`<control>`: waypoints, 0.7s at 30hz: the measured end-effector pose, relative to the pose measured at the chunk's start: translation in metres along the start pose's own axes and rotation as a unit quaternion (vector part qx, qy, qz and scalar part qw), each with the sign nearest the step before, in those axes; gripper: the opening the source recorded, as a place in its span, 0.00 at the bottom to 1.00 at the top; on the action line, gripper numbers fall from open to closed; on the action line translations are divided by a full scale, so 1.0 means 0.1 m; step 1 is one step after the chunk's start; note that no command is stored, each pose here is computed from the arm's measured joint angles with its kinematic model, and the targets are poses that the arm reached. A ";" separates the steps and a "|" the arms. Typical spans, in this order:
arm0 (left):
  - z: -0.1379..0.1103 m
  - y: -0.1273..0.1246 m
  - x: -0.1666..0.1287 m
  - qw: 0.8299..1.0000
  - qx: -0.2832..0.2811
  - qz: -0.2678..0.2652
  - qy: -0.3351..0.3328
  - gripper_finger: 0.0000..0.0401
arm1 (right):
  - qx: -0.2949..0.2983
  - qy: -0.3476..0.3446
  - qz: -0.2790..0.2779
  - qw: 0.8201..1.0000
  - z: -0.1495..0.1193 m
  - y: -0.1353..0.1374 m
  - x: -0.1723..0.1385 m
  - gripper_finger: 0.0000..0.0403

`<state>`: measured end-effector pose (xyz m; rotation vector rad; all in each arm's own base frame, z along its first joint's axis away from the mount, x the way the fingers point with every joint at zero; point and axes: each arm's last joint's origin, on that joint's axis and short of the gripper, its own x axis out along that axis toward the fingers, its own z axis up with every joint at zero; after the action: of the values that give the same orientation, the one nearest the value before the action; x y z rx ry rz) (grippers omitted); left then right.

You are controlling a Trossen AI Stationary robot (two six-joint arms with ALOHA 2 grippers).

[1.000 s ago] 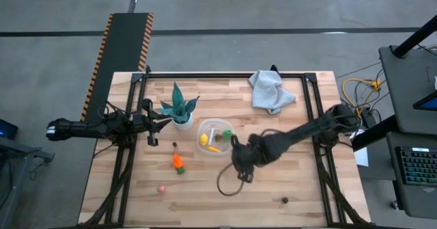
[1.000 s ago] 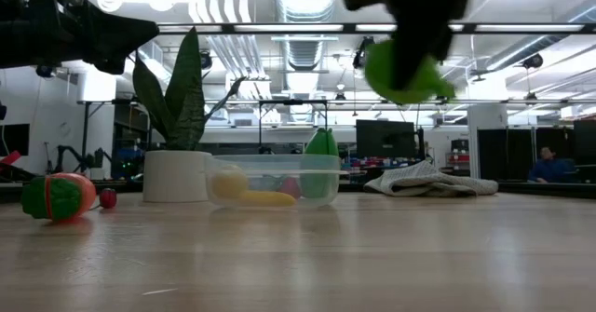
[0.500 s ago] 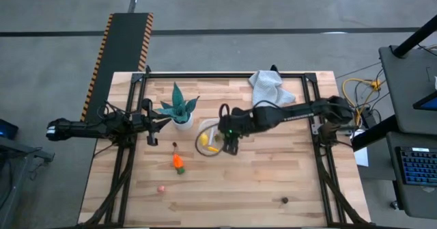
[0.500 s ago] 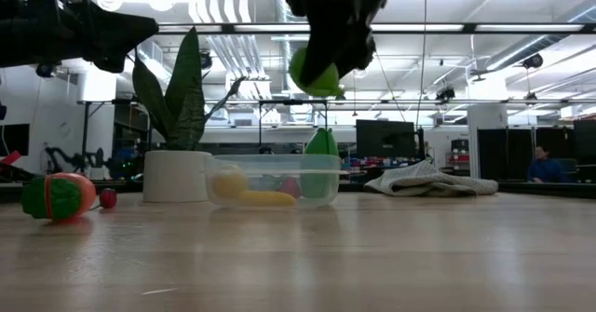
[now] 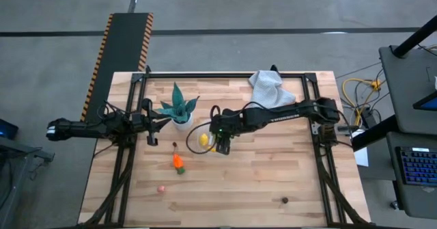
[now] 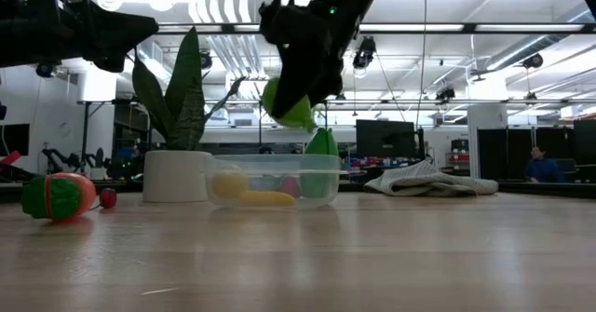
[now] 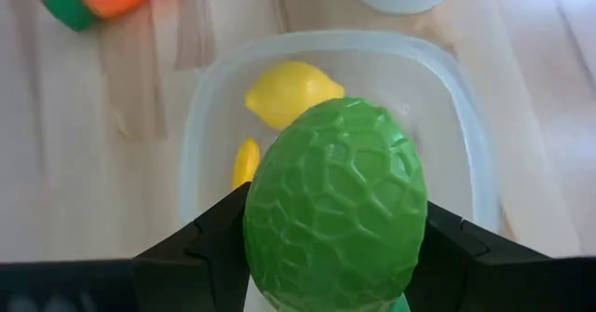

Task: Pick and placing Produce into tupperware
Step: Put the green cabbage into the container

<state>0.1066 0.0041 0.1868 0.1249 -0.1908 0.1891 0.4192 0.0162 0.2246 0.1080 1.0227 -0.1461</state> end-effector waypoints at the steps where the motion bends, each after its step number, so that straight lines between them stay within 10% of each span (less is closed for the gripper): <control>1: 0.00 0.00 0.00 1.000 0.000 0.000 0.000 0.12 | -0.005 0.004 -0.001 1.000 0.00 0.01 0.05 0.50; 21: 0.01 0.00 0.00 1.000 -0.001 0.001 -0.004 0.12 | -0.027 0.046 0.020 0.998 -0.07 0.07 0.43 0.50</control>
<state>0.1064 0.0041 0.1876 0.1244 -0.1994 0.1900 0.4365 0.0207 0.1849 0.0856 1.1150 -0.0778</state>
